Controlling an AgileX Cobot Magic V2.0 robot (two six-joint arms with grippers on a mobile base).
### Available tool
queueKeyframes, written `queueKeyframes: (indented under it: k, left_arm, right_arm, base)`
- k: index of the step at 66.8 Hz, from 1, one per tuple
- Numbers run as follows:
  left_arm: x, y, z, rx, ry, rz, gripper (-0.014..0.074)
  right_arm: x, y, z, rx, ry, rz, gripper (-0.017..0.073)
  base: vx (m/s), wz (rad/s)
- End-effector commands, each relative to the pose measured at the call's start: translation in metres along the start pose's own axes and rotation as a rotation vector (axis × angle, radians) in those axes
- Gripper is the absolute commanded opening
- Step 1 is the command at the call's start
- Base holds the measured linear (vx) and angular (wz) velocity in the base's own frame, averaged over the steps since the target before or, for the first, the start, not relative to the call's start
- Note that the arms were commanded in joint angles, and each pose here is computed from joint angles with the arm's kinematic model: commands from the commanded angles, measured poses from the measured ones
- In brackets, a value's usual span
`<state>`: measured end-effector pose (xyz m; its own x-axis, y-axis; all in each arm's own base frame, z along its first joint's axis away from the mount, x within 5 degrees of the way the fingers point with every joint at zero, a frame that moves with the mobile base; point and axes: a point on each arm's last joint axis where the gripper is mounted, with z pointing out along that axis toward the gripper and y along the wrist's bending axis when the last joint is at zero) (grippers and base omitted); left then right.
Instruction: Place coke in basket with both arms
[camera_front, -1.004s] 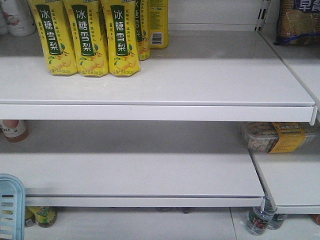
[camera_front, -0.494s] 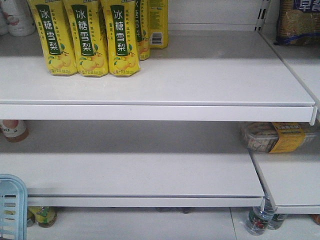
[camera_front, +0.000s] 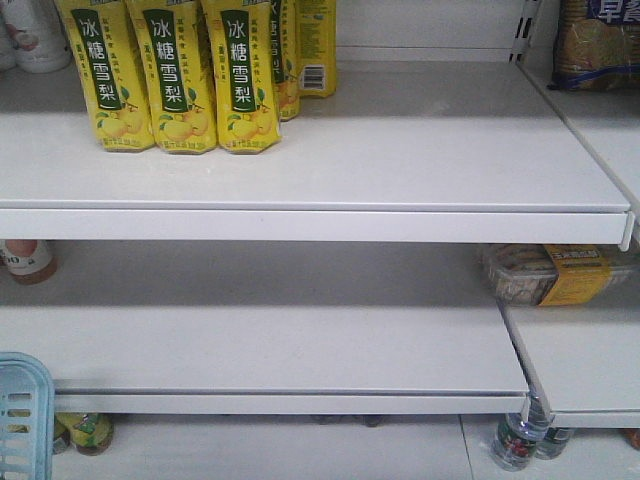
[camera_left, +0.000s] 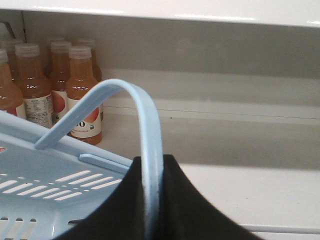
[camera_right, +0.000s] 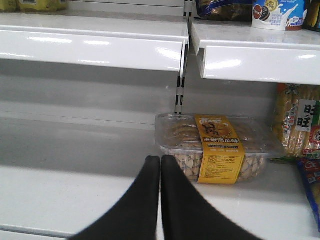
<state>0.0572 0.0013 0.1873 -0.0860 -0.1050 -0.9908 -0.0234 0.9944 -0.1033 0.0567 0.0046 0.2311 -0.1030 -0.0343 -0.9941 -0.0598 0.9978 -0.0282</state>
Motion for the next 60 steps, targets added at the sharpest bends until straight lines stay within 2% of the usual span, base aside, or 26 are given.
queueKeyframes:
  k: [1,15,23,36,44,60]
  left_arm:
    - [-0.014,-0.003,-0.003,0.037,-0.171,0.032,-0.0006]
    - [-0.014,-0.003,-0.003,0.037,-0.171,0.032,-0.0006]
    - [-0.014,-0.003,-0.003,0.037,-0.171,0.032,-0.0006]
    - [-0.014,-0.003,-0.003,0.037,-0.171,0.032,-0.0006]
    - [-0.014,-0.003,-0.003,0.037,-0.171,0.032,-0.0006]
    - [-0.014,-0.003,-0.003,0.037,-0.169,0.032,-0.0006]
  right_arm:
    - [-0.016,-0.002,-0.001,0.019,-0.093,-0.006,-0.0009]
    - [-0.015,-0.002,-0.001,0.02,-0.09,-0.009,-0.0009]
    - [0.001,-0.003,0.003,0.043,-0.095,-0.088,-0.0009]
    - [0.035,-0.003,0.01,0.05,-0.093,-0.093,-0.0009]
    - [0.037,-0.003,0.005,0.052,-0.101,-0.108,-0.0009]
    - [0.038,-0.003,0.003,0.052,-0.101,-0.093,-0.0009]
  base:
    - [0.0,0.0]
    - [0.0,0.0]
    - [0.0,0.0]
    - [0.0,0.0]
    - [0.0,0.0]
    - [0.0,0.0]
